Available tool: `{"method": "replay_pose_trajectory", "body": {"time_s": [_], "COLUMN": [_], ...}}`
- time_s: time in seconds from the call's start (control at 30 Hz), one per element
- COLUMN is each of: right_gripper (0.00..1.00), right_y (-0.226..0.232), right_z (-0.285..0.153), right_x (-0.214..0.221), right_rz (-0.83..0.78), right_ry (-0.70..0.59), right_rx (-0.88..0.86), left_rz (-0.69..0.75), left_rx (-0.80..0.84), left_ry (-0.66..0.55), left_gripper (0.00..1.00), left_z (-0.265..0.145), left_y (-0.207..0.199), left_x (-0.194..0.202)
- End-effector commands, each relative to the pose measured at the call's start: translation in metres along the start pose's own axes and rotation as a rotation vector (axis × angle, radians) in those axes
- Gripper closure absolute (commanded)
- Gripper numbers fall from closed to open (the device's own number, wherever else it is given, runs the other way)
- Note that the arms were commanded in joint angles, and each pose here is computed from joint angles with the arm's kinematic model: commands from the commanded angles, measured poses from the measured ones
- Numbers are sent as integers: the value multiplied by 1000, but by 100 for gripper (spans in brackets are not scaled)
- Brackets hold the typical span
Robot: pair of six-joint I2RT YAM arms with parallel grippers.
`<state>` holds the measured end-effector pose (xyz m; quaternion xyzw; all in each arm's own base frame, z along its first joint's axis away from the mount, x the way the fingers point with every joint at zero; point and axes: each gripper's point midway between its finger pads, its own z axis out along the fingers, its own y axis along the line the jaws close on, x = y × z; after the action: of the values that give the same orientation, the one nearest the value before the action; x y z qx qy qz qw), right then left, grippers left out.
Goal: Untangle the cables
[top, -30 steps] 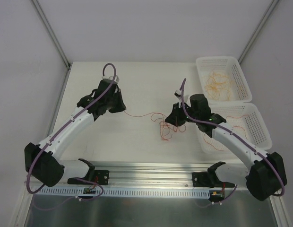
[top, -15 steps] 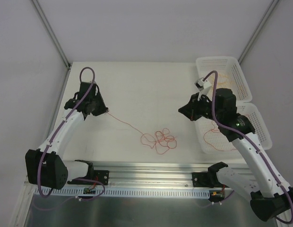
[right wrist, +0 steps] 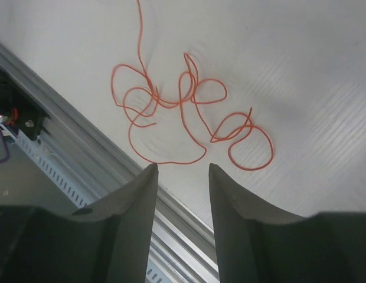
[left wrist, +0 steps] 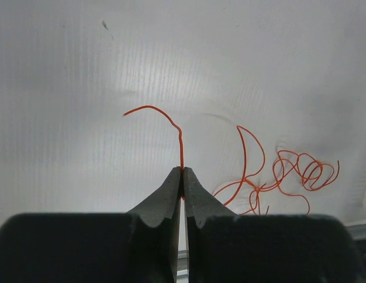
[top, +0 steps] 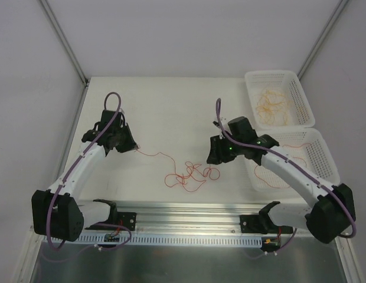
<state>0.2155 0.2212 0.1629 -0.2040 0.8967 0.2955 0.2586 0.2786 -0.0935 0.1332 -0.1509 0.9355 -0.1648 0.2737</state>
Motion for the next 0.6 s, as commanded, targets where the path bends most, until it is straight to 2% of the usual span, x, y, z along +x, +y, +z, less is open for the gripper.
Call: {"method": "replay_pose_trajectory", "body": {"time_s": [0.0, 0.03, 0.13, 0.3, 0.4, 0.57], "right_gripper": [54, 48, 41, 39, 40, 44], "right_y": [-12, -18, -29, -30, -27, -29], "right_z": [24, 31, 49, 80, 97, 120], "right_x": [19, 24, 41, 64, 61, 58], "right_rz": [78, 98, 188, 226, 227, 135], "right_ry": [49, 65, 116, 145, 132, 142], "right_rx": [122, 161, 256, 309, 299, 375], "left_rz": [30, 29, 28, 23, 20, 33], "left_rx": [20, 23, 17, 10, 7, -6], "left_ry": [13, 6, -3, 0, 1, -17], "left_gripper": [98, 98, 98, 98, 98, 99], "left_z": [-5, -7, -8, -8, -7, -9], "left_y": [2, 2, 5, 9, 10, 13], "left_x": [14, 14, 16, 21, 21, 19]}}
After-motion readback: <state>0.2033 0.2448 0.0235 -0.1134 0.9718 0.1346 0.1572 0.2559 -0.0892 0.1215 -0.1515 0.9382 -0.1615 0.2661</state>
